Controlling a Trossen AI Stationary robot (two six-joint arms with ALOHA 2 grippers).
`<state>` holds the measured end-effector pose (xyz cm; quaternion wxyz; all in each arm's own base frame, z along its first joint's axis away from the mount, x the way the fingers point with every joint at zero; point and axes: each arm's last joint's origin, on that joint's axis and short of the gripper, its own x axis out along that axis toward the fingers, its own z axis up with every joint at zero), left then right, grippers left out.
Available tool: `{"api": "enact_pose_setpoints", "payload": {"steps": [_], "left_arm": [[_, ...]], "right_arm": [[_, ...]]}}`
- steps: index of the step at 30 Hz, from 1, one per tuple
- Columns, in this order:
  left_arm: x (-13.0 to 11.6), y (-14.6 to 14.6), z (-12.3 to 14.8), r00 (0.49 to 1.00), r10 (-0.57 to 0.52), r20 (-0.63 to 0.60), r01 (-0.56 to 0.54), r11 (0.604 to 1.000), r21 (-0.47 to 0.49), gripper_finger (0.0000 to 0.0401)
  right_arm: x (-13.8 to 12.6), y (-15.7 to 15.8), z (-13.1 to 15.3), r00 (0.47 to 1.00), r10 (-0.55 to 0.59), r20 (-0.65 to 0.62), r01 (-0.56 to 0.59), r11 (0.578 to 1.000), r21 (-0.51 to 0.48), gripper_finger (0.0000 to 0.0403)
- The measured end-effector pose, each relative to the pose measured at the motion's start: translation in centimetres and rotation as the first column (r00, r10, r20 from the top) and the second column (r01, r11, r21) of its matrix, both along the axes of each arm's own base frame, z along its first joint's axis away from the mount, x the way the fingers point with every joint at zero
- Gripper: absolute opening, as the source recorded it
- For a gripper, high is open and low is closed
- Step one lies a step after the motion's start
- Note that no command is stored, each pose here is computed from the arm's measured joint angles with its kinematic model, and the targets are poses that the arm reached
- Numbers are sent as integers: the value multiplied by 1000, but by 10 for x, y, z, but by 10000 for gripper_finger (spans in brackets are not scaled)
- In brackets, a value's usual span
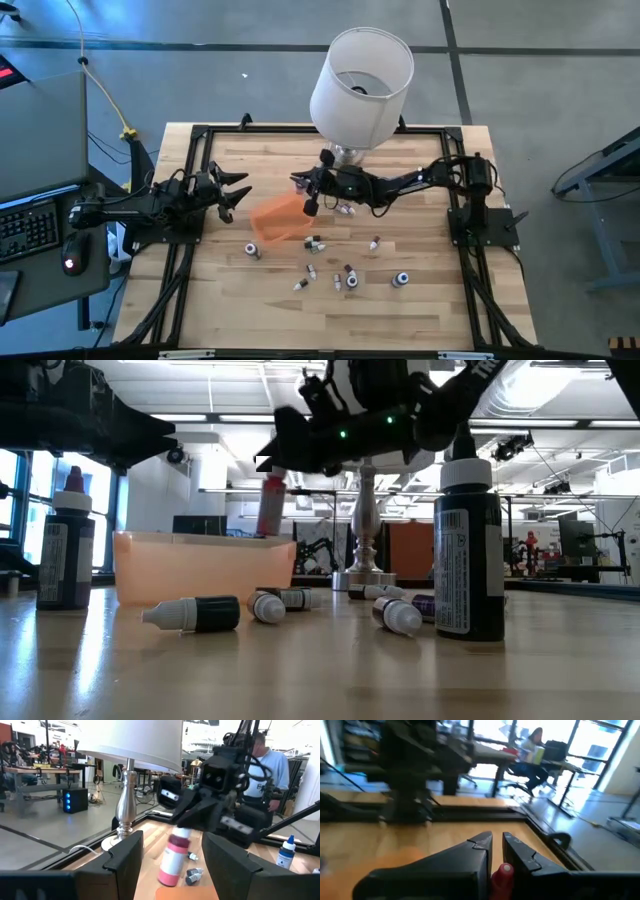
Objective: Pick & Place food coloring
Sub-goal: Put the large pink food coloring bottle into the bin, then put the large purple food coloring bottle into the bin
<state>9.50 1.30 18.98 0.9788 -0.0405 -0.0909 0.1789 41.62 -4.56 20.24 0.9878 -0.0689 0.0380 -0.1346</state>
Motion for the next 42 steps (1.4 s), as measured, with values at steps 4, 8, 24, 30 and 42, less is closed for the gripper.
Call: {"api": "enact_pose_setpoints", "payload": {"steps": [4,8,24,30,42], "left_arm": [[0,0,0,1000,-1,0,1,1000,0,202],[0,0,0,1000,-1,0,1,1000,0,202],[0,0,0,1000,-2,1,2,1000,0,202],[0,0,0,1000,-2,1,2,1000,0,202],[0,-2,2,995,-92,28,93,994,-56,202]], "right_arm": [[1,8,-3,998,43,-37,-43,999,13,28],[1,10,-9,996,47,-72,-45,999,25,28],[6,-17,-47,992,-25,-123,32,998,57,53],[4,-26,-54,983,39,-177,-15,991,135,51],[6,-24,-32,997,66,-30,-65,997,39,68]]}}
